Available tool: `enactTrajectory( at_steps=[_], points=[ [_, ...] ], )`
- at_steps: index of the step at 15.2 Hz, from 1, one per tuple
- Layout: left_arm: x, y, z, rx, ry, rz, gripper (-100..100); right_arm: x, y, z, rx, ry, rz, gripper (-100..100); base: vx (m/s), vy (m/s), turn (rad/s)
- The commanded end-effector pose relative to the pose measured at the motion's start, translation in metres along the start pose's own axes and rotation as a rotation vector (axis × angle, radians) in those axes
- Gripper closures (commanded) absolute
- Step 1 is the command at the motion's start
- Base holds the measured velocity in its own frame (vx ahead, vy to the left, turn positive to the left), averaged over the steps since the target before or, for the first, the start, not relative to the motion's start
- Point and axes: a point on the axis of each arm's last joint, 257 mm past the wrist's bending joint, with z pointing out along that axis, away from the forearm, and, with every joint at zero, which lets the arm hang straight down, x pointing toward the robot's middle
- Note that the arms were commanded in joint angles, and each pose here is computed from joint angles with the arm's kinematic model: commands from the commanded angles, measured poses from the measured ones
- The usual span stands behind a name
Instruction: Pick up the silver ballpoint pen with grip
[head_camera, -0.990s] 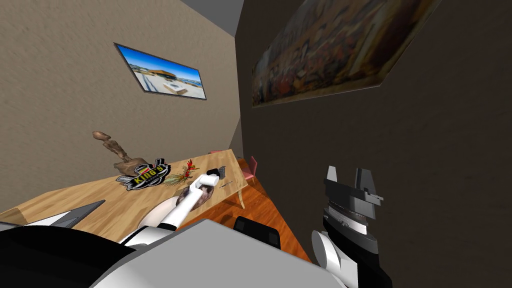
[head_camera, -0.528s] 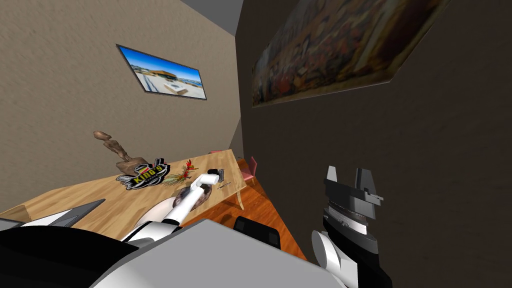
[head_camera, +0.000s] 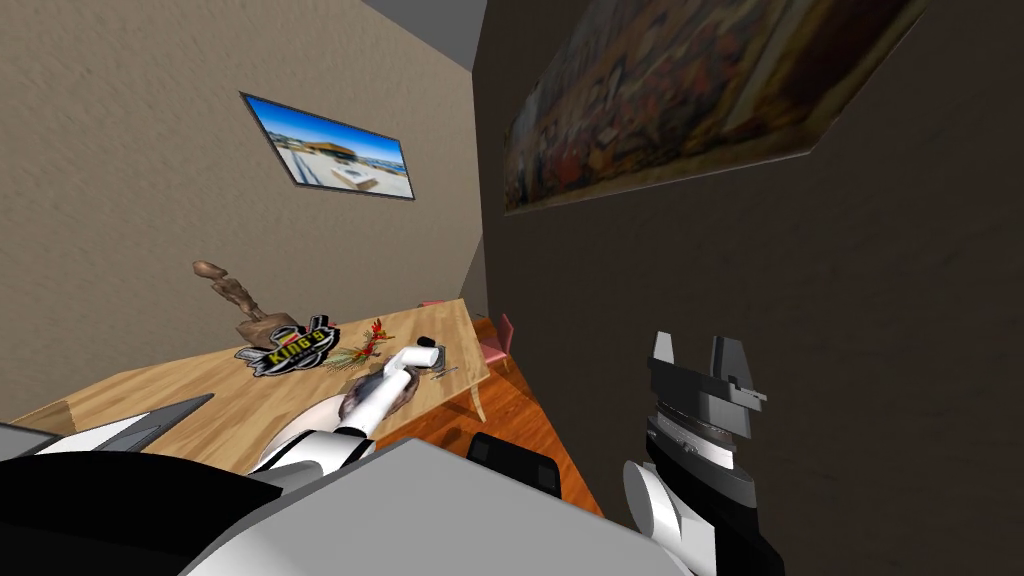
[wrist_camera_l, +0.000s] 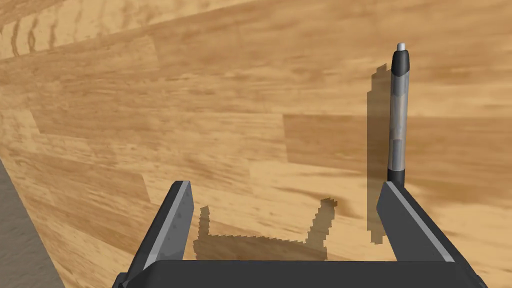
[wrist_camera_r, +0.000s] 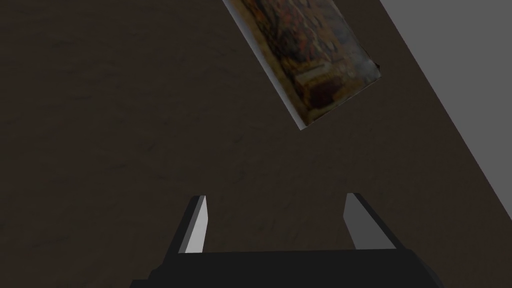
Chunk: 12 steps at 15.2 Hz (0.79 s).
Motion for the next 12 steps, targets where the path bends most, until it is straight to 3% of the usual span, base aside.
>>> enactTrajectory(
  at_steps=[1,7,12],
  points=[
    [-0.006,0.011,0.002,-0.049,-0.015,-0.022,-100,0.0,0.0,0.0,0.0,0.0,0.0,0,0.044,-0.052,0.046],
    [-0.016,0.044,0.006,-0.201,-0.056,-0.102,-100,0.0,0.0,0.0,0.0,0.0,0.0,0,0.048,-0.047,0.044],
    [-0.018,0.063,0.006,-0.281,-0.075,-0.141,-100,0.0,0.0,0.0,0.0,0.0,0.0,0,0.036,-0.041,0.037]
  ],
)
